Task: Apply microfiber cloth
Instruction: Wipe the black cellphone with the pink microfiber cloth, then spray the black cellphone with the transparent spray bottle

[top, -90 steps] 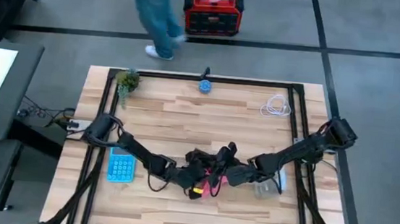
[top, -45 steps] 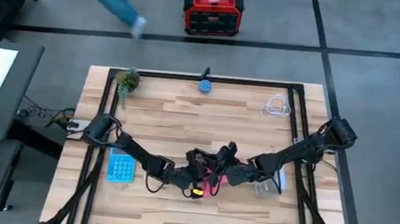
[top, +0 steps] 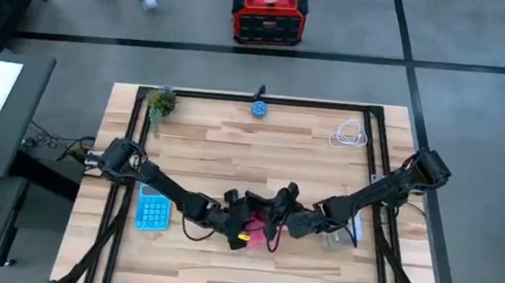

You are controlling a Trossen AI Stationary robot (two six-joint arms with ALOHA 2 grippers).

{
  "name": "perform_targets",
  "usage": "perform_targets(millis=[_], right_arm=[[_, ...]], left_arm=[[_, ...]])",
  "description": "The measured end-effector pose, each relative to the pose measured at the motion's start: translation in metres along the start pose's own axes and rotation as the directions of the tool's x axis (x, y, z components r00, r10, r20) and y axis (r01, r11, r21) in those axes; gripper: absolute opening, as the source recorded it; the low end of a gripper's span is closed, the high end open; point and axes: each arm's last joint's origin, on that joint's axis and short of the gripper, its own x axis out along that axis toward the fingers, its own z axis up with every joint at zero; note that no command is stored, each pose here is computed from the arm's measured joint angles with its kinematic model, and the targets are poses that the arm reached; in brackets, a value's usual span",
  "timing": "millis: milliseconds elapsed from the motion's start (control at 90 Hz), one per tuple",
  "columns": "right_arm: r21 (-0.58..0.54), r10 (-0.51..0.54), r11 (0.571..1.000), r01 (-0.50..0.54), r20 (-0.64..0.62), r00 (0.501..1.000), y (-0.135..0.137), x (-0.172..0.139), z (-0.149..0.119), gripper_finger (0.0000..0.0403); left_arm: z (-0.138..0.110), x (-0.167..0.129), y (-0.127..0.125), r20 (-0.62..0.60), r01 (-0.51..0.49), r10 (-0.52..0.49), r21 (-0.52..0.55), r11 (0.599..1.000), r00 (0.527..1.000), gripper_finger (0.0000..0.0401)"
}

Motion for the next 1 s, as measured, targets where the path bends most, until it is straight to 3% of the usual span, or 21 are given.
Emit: perform_targets(millis=[211,322,489,622,767,889,1000], right_arm=[[-0.012,-0.010,1.000,0.010,-0.001,1.000,-0.001,0.000,0.000,0.0027],[-0.020,-0.019,1.000,0.020,0.002,1.000,-0.001,0.000,0.000,0.0027],[-0.044,-0.008,0.999,0.009,0.020,1.000,0.001,-0.001,0.001,0.0027],[-0.075,0.044,0.996,-0.037,0.092,0.995,0.007,-0.002,0.009,0.0027],[-0.096,0.097,0.992,-0.085,0.132,0.986,0.006,0.007,0.017,0.0027],[-0.120,0.171,0.981,-0.153,0.157,0.973,0.003,0.029,0.011,0.0027],[-0.136,0.217,0.972,-0.194,0.191,0.957,0.000,0.050,0.000,0.0027]], left_arm=[[-0.012,-0.035,0.003,-0.038,-0.173,0.180,0.141,0.975,0.983,0.0003],[-0.008,-0.045,0.003,-0.024,-0.154,0.158,0.135,0.979,0.987,0.0032],[-0.014,-0.060,0.002,-0.091,-0.129,0.148,0.188,0.974,0.985,0.0107],[-0.030,-0.087,0.017,-0.207,-0.265,0.295,0.161,0.951,0.933,0.0156],[-0.044,-0.111,0.026,-0.220,-0.427,0.442,0.118,0.897,0.869,0.0173],[-0.057,-0.108,0.029,-0.214,-0.447,0.453,0.080,0.891,0.865,0.0170],[-0.073,-0.096,0.030,-0.204,-0.405,0.401,0.023,0.914,0.893,0.0166]])
